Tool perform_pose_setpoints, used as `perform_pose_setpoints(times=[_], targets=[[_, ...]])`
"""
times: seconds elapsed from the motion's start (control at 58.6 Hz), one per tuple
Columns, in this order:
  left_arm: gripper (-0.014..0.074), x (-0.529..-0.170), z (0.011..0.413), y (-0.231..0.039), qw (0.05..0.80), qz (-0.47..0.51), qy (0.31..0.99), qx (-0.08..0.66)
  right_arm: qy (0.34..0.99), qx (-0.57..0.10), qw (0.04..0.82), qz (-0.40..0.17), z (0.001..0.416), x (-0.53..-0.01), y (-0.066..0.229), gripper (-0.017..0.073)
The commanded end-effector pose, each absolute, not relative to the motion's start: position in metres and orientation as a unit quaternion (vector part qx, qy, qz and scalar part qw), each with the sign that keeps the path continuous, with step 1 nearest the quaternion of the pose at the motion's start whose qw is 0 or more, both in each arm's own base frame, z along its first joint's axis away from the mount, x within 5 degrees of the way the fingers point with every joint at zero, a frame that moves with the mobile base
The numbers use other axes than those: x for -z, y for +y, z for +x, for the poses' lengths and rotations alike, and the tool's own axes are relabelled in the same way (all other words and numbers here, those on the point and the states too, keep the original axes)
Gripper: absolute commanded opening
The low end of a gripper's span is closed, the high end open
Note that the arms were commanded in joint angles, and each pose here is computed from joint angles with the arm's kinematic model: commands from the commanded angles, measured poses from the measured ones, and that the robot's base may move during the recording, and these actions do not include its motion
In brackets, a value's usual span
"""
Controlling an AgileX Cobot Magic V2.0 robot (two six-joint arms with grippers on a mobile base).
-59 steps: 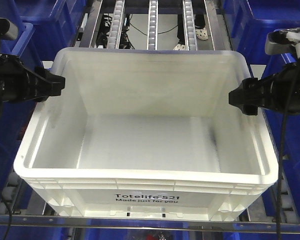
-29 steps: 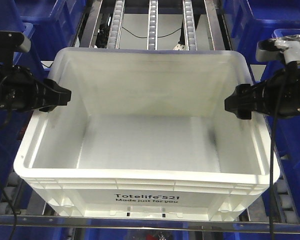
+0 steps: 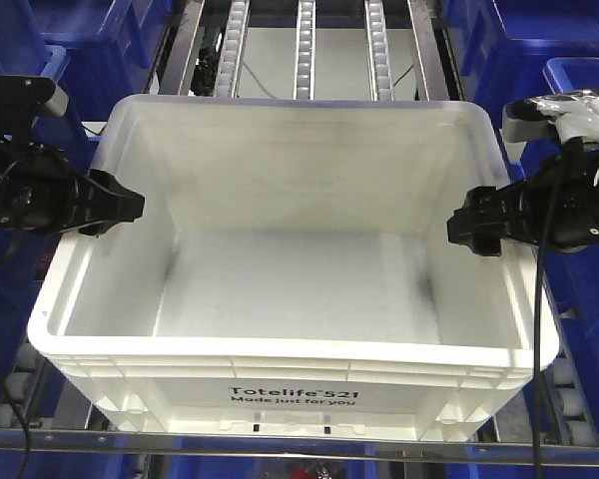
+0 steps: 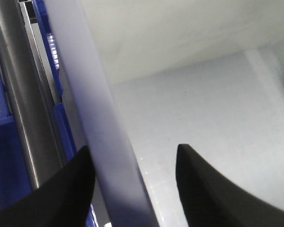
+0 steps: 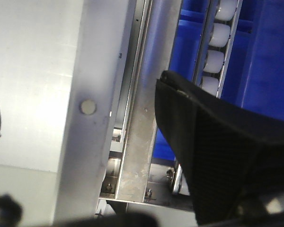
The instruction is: Move bin from left to right shelf
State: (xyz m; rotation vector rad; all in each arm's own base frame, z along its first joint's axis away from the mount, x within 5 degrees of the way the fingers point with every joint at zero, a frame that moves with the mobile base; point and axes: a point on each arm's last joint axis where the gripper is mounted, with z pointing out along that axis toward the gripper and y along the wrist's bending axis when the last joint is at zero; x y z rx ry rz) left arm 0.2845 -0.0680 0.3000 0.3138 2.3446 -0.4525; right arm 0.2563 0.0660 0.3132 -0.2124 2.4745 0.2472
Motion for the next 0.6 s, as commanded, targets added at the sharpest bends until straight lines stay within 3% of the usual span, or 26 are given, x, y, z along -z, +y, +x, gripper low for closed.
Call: perform_pose_setpoints(times=[0.0,0.58], targets=[[0.0372,-0.3161,0.2802,-0.0719,0.370,0.116,0.900,0.198,0.925,-0.102,0.359,-0.072,0.2569,-0.3314,0.0658,0.0586],[0.0354,-0.3143,0.2781,-0.0721,0.358,0.126,0.904,0.196,0.931,-0.123,0.338,-0.062,0.2536,-0.3296,0.0687,0.0580]])
